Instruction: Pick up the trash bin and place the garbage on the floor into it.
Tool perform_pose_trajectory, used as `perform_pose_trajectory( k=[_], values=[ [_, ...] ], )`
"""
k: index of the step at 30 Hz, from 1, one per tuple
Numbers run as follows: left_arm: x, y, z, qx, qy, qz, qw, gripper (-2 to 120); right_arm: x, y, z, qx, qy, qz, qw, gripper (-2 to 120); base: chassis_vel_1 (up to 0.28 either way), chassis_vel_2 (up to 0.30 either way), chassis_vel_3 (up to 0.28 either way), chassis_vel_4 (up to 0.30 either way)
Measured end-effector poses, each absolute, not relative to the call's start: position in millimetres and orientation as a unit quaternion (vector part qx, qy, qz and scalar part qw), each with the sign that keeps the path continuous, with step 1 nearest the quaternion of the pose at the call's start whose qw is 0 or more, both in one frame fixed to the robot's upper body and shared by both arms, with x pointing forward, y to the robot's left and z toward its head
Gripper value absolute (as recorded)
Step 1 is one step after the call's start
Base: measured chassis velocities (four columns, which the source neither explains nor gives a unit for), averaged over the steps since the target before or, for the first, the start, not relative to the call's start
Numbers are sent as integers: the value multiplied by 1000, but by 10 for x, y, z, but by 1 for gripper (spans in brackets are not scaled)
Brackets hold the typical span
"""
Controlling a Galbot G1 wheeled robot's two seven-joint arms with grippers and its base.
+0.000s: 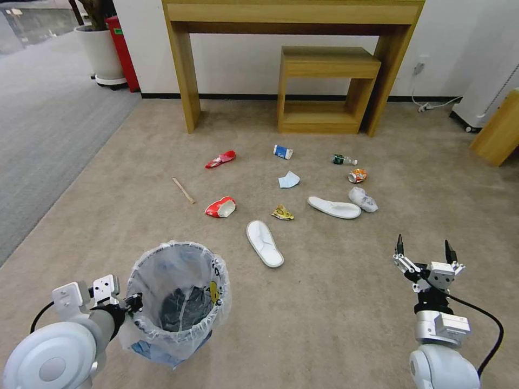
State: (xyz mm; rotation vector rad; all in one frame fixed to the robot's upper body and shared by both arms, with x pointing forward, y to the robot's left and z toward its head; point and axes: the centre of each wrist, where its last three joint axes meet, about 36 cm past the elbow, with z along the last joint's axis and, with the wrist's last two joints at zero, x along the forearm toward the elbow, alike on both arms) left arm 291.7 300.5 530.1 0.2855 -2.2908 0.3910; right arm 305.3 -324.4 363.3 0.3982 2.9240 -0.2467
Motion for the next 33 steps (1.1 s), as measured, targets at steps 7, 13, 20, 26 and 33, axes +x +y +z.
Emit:
perform_pose_trajectory(
  k=[7,13,20,26,33],
  values=[
    [2914,3004,5307,112,-902,154,388,0,3050,-3243,3638,133,984,-84,90,100,-35,42,42,-38],
    [2910,3002,5305,112,-902,155,388,0,3048,-3231,3636,134,984,-82,90,100,-39,42,43,-42],
    [2905,2996,5297,113,-901,158,388,0,3058,-3203,3648,137,983,-77,93,100,0,0,0,0],
    [2900,2995,5290,114,-900,158,389,0,3050,-3190,3645,135,983,-77,92,100,0,0,0,0],
    [2899,2996,5288,114,-901,157,389,0,3043,-3174,3642,136,983,-79,91,100,0,0,0,0]
  ],
)
